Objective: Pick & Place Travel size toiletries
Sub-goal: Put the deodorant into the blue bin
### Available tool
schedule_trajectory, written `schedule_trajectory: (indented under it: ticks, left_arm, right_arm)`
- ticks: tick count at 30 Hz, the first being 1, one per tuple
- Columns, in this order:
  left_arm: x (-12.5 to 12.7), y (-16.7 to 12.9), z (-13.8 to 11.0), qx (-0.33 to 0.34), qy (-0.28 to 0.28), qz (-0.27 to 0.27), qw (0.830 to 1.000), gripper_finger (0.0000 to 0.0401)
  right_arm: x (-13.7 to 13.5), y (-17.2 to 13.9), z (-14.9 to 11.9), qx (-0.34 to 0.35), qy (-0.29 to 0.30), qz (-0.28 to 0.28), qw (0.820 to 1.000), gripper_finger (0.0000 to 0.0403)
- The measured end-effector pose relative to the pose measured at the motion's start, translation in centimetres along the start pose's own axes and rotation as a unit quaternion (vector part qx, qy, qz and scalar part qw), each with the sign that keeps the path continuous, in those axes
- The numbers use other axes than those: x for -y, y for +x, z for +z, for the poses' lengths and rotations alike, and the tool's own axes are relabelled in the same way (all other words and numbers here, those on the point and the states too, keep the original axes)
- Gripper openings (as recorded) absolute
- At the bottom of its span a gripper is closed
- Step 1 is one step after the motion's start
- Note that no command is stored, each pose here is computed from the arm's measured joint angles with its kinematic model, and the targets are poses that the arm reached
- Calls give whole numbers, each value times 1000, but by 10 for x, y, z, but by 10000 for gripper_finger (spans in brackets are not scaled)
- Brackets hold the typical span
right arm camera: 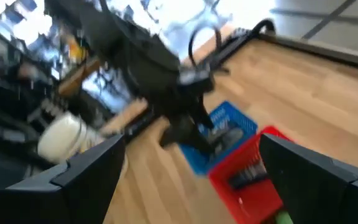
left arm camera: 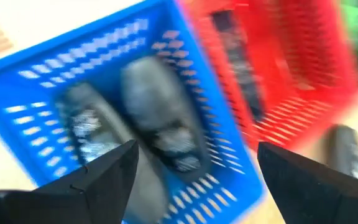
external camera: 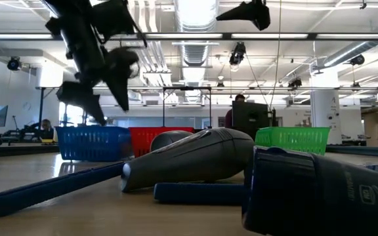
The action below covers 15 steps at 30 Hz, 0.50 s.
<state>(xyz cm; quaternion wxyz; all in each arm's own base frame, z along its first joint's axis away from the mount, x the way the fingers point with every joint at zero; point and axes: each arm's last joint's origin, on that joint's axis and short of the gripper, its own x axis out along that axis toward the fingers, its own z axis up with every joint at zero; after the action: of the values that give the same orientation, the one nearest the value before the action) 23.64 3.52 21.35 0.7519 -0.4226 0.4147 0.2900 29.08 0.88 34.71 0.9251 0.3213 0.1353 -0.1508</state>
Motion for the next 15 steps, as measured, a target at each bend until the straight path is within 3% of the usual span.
schedule_trajectory:
  ticks: [4, 8, 11, 15]
  left_arm:
    - [20, -25, -6, 9, 81, -66, 995, 323]
    - [43, -43, -21, -3, 94, -111, 989, 309]
    - [61, -40, -39, -26, 116, -119, 986, 303]
    - [86, -19, -63, -53, 149, -92, 983, 302]
  right_arm:
    - [9, -4, -14, -112, -38, -2, 993, 368]
    - [25, -7, -33, -207, -23, -76, 975, 368]
    - [36, -10, -45, -247, -18, -118, 962, 368]
    - [40, -11, -58, -271, -21, -124, 954, 368]
